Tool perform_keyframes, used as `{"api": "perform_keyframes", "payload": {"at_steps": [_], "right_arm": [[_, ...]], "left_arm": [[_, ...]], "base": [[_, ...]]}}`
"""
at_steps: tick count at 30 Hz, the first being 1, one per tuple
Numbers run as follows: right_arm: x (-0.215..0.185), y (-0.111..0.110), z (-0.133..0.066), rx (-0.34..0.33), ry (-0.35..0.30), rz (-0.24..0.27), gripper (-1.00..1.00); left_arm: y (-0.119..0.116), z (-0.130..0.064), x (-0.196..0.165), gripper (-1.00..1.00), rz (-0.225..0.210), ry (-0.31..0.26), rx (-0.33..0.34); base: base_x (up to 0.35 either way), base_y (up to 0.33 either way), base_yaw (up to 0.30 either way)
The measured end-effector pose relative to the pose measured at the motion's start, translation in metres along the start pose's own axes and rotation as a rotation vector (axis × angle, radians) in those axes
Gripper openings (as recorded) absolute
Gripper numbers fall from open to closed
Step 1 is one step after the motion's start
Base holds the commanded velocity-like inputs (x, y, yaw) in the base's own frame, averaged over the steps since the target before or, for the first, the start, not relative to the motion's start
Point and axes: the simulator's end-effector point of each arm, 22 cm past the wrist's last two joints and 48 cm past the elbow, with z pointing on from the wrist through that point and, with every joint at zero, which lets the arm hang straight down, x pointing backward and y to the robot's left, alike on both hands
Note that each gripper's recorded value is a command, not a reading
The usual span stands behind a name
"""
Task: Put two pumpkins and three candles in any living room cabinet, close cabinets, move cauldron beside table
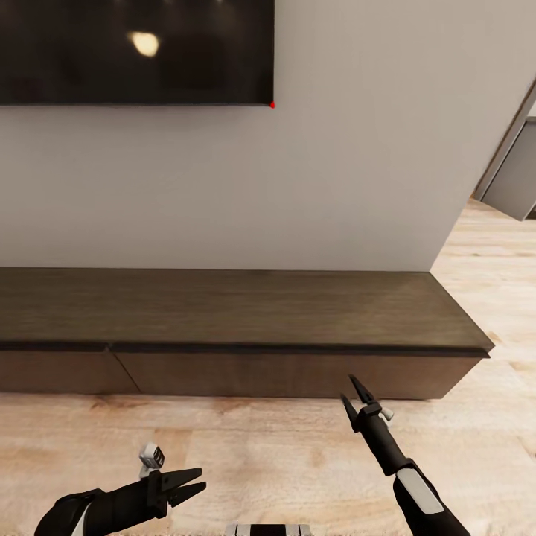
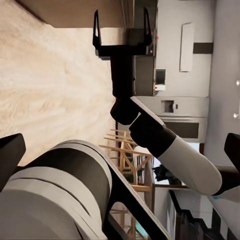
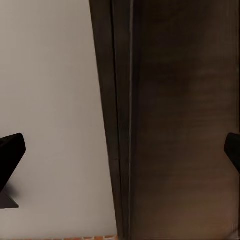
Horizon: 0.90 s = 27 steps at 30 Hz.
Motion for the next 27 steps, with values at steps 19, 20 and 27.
{"api": "perform_keyframes", "payload": {"at_steps": [19, 20, 27], "right_arm": [[0.001, -0.026, -0.004, 0.044, 0.001, 0.002, 1.0], [0.002, -0.026, -0.004, 0.044, 0.001, 0.002, 1.0], [0.002, -0.026, -0.004, 0.044, 0.0, 0.002, 1.0]], "left_arm": [[0.017, 0.002, 0.007, 1.0, -0.043, 0.014, -0.013], [0.017, 0.002, 0.007, 1.0, -0.043, 0.014, -0.013], [0.017, 0.004, 0.01, 1.0, -0.042, 0.028, -0.012]], "base": [[0.0, 0.0, 0.0], [0.026, 0.0, 0.0], [0.145, 0.0, 0.0]]}}
